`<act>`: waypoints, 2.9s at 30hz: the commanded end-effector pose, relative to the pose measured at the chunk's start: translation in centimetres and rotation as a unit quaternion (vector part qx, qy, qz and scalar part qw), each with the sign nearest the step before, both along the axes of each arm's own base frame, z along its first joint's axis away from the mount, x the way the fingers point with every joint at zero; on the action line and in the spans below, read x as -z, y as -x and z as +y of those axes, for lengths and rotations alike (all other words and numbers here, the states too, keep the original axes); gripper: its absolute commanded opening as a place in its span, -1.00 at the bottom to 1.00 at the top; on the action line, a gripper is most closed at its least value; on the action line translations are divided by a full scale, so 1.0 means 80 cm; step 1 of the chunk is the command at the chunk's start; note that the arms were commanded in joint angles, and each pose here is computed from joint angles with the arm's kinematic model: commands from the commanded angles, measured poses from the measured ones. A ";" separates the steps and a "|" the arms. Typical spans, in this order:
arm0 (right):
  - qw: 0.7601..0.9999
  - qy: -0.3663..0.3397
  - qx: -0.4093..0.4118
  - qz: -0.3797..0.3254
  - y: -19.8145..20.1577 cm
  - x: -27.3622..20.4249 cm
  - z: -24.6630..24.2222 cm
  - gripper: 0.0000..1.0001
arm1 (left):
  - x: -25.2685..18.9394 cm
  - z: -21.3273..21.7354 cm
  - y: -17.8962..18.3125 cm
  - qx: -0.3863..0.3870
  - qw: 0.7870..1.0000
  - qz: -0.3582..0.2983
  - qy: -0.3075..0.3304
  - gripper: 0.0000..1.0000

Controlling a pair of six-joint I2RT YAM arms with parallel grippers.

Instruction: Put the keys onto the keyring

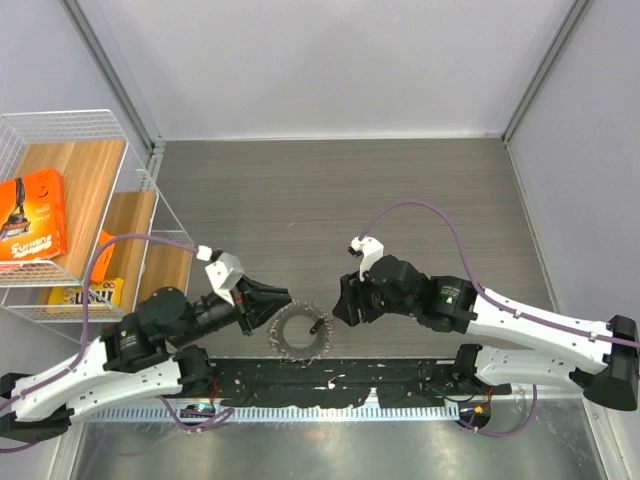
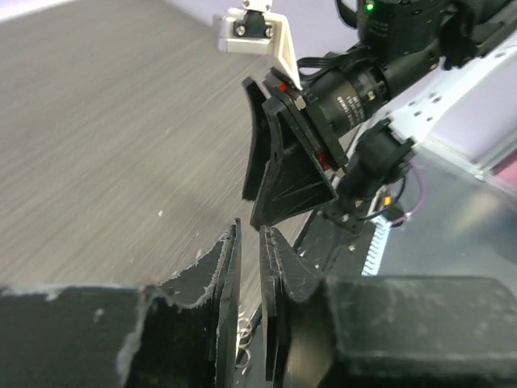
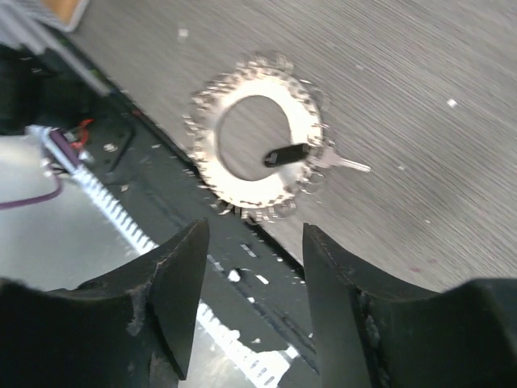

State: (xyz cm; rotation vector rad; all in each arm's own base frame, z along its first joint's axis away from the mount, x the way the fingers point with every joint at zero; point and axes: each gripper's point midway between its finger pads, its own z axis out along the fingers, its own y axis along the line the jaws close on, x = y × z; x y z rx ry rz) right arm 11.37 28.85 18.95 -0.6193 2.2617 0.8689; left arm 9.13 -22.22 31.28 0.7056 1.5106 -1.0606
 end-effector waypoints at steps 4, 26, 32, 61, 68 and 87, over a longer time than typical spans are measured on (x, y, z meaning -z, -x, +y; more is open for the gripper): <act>0.998 -0.020 0.054 0.016 -0.039 0.034 0.014 0.20 | 0.060 -0.007 -0.038 -0.090 0.992 0.072 -0.052 -0.26; 0.992 0.096 0.061 0.058 -0.085 0.170 0.059 0.22 | 0.087 -0.029 -0.043 -0.082 0.991 0.076 -0.077 -0.16; 0.991 0.101 0.052 0.064 -0.080 0.172 0.058 0.20 | 0.090 -0.027 -0.044 -0.084 0.991 0.074 -0.080 -0.16; 0.981 0.185 0.000 0.051 -0.040 0.174 0.044 -0.47 | 0.070 -0.018 -0.040 -0.080 0.993 0.060 -0.067 -0.15; 0.983 0.181 0.004 0.040 -0.040 0.156 0.042 -0.81 | 0.066 -0.016 -0.041 -0.082 0.993 0.057 -0.063 -0.14; 0.997 0.045 -0.055 -0.017 -0.017 -0.019 0.046 -0.89 | 0.027 -0.011 -0.025 -0.052 0.997 0.045 -0.023 -0.14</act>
